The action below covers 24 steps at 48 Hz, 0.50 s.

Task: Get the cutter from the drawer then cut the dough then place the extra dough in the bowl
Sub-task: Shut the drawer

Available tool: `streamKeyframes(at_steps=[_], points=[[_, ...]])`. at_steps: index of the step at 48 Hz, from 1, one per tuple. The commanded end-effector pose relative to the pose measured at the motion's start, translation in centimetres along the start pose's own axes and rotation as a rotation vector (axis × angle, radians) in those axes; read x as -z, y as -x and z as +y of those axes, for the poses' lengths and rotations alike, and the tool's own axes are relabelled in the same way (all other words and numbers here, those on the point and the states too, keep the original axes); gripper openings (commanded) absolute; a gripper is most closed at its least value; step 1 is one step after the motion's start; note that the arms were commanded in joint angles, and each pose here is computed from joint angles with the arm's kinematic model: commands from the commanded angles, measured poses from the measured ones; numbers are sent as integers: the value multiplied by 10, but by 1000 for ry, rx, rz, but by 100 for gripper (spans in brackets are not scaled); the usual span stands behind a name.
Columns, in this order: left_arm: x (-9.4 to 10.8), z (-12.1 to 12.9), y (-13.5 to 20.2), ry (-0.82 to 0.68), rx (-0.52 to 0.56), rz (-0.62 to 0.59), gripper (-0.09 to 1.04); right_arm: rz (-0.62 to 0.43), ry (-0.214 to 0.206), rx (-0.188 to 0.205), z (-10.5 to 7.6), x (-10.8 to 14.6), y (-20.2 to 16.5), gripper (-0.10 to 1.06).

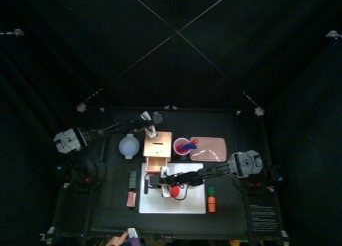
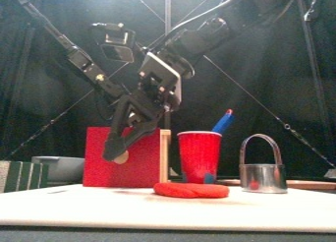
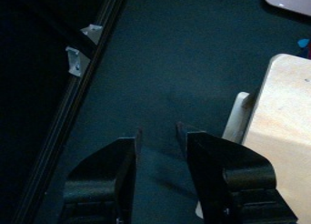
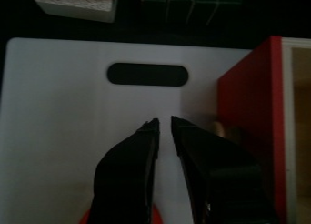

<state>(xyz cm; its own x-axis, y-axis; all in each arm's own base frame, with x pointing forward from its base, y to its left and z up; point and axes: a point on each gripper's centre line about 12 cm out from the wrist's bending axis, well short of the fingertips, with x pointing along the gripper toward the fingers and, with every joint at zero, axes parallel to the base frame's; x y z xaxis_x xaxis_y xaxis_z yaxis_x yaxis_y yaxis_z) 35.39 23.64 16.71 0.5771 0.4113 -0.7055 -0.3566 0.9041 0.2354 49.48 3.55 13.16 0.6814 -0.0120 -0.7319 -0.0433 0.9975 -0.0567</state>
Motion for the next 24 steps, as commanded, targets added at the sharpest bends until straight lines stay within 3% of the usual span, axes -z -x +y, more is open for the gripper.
streamKeyframes(at_steps=[1,24], points=[[-13,-10,4,-28,13,-35,77,-41,-10,26,-17,-15,9,61],[-10,-16,2,-31,24,-28,77,-15,26,116,-56,-18,12,61]])
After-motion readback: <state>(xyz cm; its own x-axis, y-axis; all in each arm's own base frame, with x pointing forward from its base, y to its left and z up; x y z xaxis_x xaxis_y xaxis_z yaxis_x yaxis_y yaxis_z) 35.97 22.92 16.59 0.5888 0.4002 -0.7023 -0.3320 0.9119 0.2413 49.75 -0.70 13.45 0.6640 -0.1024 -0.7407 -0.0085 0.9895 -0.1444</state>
